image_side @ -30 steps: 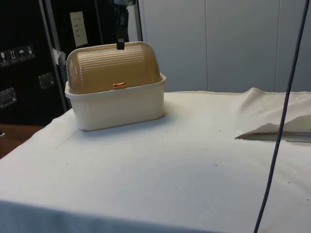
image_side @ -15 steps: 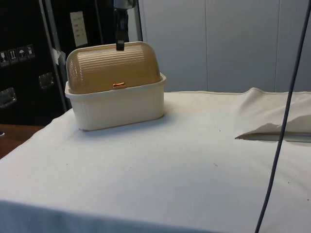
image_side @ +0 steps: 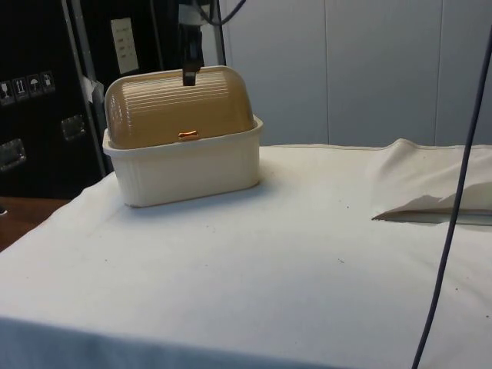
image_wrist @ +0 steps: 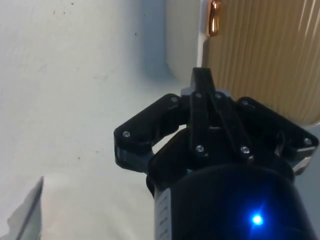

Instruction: Open the lid, then close it.

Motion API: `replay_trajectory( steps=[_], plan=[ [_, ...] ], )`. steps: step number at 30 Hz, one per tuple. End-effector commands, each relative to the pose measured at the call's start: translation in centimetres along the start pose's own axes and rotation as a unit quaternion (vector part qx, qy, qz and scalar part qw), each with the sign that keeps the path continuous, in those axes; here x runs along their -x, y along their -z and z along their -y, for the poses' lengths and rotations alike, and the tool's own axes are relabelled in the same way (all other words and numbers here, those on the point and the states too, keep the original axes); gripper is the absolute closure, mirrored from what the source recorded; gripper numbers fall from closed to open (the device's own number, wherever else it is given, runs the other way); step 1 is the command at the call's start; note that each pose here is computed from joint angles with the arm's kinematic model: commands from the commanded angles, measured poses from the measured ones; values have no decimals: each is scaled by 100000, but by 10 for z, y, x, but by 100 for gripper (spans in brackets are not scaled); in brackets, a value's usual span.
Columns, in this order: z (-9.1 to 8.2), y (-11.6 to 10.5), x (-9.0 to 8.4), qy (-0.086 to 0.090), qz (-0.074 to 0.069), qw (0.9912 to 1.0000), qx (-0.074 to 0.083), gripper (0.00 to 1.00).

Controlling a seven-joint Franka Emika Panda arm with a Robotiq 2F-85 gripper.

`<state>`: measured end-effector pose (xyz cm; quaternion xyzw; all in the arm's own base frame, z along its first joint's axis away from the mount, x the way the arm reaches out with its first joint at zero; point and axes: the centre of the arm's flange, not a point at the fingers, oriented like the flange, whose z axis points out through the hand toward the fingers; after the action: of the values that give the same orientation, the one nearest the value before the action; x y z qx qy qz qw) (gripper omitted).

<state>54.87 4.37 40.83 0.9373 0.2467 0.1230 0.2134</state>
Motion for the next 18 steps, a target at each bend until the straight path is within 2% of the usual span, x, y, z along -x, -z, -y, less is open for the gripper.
replay_trajectory(
  steps=[1,8,9,10,13,17,18],
  plan=[
    [2,1,-1,19,-204,99995,981,100],
    [26,-2,-10,756,-127,99930,3667,100],
    [24,-3,-8,760,-59,99959,2761,100],
    [29,-2,-11,894,-89,99919,3932,100],
    [35,-4,-13,1064,-127,99877,4842,100],
    [44,-7,-16,1299,-136,99811,6013,100],
    [45,-8,-15,1383,-284,99841,5464,100]
  ],
)
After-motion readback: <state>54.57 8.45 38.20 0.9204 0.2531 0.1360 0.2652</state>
